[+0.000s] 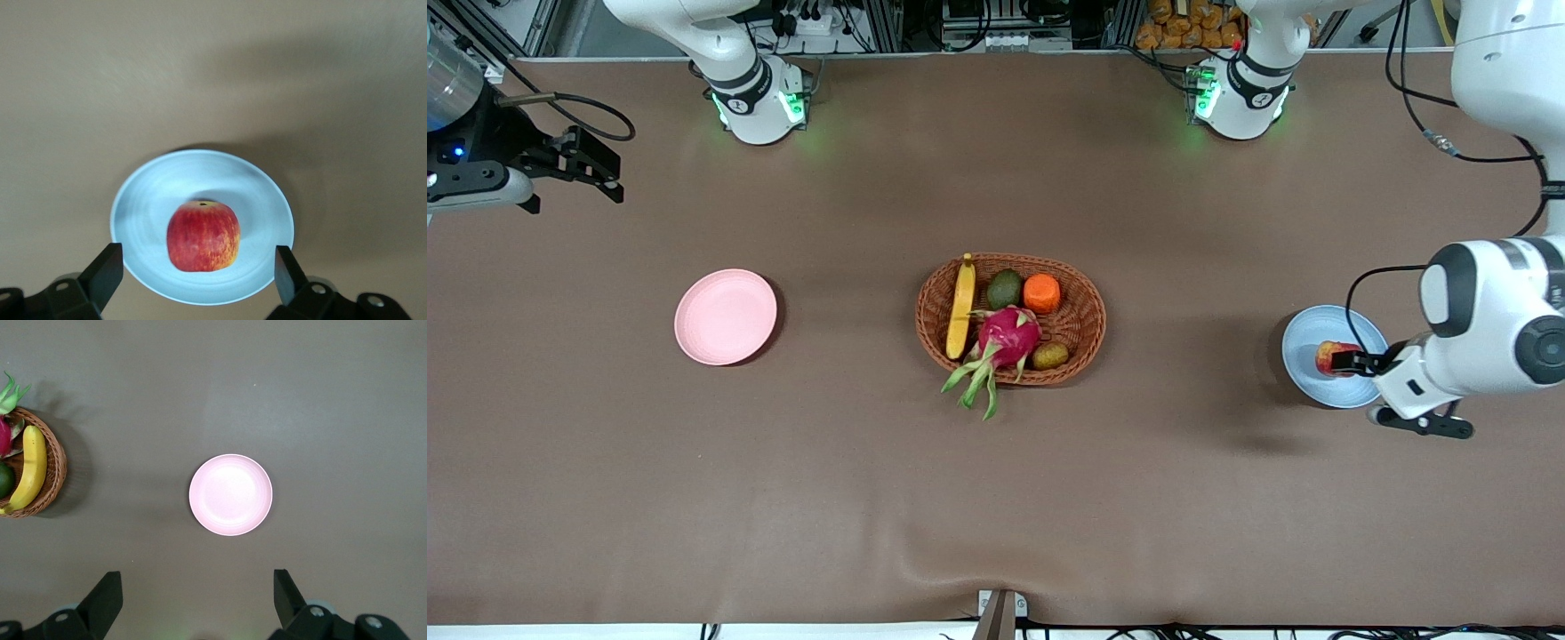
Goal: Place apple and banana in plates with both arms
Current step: 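Lower the apple onto the blue plate and open the left gripper, then raise the left gripper away while the right gripper reaches the banana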
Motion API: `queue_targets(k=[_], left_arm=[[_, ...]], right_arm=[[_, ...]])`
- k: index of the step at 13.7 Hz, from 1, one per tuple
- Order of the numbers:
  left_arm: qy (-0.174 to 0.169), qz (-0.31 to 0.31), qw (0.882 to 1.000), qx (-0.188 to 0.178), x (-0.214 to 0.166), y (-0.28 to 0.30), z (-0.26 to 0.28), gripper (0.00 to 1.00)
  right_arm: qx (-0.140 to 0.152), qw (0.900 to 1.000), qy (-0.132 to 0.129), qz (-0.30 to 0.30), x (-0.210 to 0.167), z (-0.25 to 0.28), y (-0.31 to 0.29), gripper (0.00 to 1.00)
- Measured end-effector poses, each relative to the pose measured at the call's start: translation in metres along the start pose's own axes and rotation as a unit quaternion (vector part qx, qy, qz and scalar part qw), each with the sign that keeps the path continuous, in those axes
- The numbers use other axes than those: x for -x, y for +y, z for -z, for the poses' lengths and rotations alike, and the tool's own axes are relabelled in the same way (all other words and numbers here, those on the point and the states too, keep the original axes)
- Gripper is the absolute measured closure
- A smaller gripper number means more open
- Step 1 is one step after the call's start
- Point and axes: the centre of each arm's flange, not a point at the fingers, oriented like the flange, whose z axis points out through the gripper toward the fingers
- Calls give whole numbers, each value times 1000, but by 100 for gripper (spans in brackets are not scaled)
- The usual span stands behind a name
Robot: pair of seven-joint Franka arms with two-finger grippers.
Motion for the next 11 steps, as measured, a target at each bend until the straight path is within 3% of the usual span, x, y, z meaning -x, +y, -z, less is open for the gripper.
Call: queue_targets(k=[4,11], left_arm=[[28,1,1000,-6,-8,-2,31,0],[96,-20,995,-8,-13,11,110,0]], right_arm=[[1,1000,-5,24,-3,-4,-23,0],[8,991,-27,133,-6,-32,-144,0]])
